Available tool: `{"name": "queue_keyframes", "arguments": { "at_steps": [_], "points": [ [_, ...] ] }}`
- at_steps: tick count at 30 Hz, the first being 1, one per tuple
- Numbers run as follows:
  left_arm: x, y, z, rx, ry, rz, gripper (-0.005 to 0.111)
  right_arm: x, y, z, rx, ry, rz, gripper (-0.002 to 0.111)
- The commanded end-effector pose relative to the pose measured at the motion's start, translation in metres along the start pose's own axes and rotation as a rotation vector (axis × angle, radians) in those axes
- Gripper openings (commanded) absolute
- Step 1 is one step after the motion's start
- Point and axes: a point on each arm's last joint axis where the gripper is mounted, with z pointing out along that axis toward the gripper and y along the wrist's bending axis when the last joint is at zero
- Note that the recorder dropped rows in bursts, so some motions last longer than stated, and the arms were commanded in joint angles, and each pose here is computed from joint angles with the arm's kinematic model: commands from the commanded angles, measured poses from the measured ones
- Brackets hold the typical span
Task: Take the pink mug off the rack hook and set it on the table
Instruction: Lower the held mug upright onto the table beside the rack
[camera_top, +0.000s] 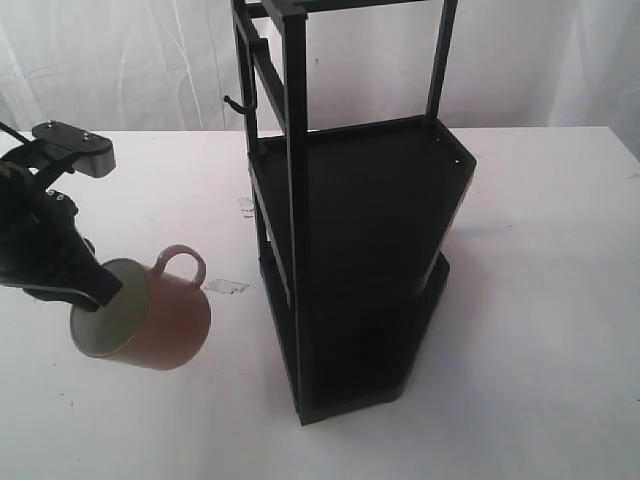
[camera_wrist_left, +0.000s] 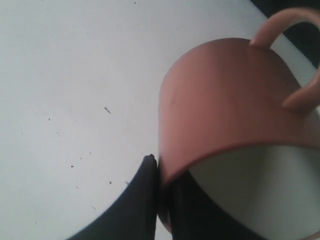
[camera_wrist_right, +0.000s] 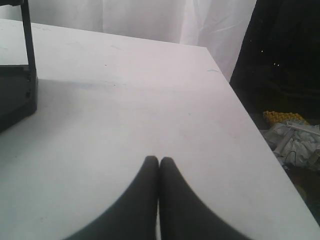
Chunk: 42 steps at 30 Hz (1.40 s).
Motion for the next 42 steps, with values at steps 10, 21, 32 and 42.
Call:
{"name": "queue_keyframes", "arguments": {
  "at_steps": [10,21,32,42],
  "points": [
    [-0.016,0.002,-0.007,-0.035,-0.139,0.034,0.0,0.0,0.0,0.0,0.004,-0.006,-0.008,0.0],
    [-0.039,0.009,0.022,0.055,0.098,0.028,0.0,0.0,0.0,0.0,0.004,-0.006,-0.008,0.0],
    [-0.047,0.014,0.05,0.072,0.095,-0.008,0.0,0.0,0.0,0.0,0.004,-0.006,-0.008,0.0],
    [-0.047,0.014,0.059,0.095,0.114,0.002,0.0,0.0,0.0,0.0,0.004,-0.006,-0.008,0.0]
  ]
}}
